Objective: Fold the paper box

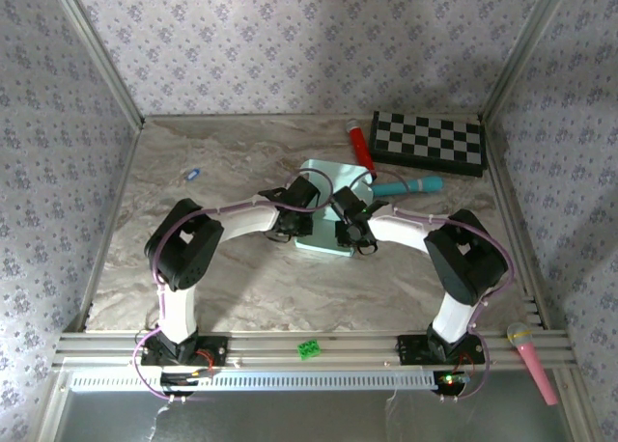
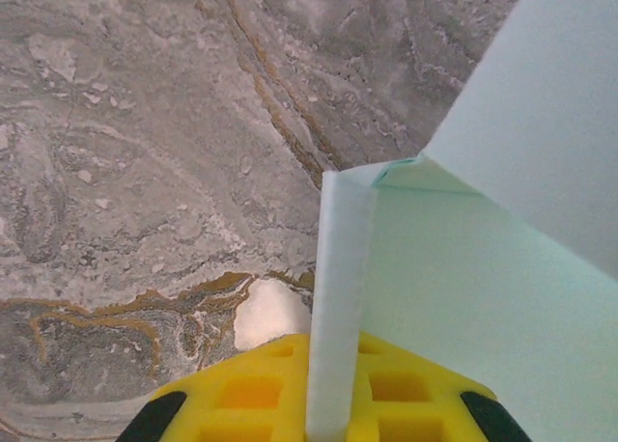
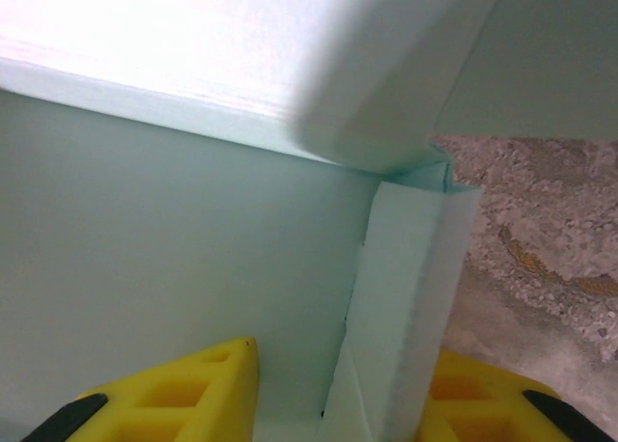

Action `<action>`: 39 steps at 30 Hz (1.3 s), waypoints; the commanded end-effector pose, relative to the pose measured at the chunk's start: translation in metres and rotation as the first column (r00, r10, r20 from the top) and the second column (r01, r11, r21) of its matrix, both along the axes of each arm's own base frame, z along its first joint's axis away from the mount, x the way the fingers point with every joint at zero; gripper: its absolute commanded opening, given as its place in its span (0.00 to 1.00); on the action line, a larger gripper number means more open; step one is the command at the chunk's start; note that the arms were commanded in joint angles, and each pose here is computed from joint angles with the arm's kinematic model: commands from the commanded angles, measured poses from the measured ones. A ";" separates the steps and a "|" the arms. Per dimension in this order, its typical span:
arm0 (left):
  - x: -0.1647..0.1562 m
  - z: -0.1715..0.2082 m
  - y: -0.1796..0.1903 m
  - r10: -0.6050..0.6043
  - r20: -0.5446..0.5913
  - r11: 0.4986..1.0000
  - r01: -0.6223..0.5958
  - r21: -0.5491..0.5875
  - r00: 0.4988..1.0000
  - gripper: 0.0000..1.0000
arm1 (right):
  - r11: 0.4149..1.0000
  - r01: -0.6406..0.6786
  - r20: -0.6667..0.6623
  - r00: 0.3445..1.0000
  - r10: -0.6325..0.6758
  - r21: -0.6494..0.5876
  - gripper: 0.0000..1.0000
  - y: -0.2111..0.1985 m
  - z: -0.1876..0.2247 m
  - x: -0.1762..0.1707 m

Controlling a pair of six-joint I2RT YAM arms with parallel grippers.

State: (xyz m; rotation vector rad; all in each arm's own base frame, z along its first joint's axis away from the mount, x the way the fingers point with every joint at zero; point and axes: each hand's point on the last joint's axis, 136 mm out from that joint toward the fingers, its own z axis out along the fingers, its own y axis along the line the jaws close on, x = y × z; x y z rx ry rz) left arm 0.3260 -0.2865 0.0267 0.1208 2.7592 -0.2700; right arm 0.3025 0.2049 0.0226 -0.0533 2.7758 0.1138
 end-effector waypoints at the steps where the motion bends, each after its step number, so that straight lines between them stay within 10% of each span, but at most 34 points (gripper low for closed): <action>1: -0.006 -0.013 0.025 0.008 -0.014 0.983 -0.005 0.185 1.000 0.00 | 0.999 -0.022 -0.032 0.999 0.020 -0.044 0.37 -0.001 -0.005 -0.005; 39: 0.013 0.035 0.006 -0.005 0.053 0.995 0.011 -0.102 0.999 0.41 | 0.997 -0.042 -0.040 0.998 0.039 -0.062 0.35 0.005 -0.005 -0.002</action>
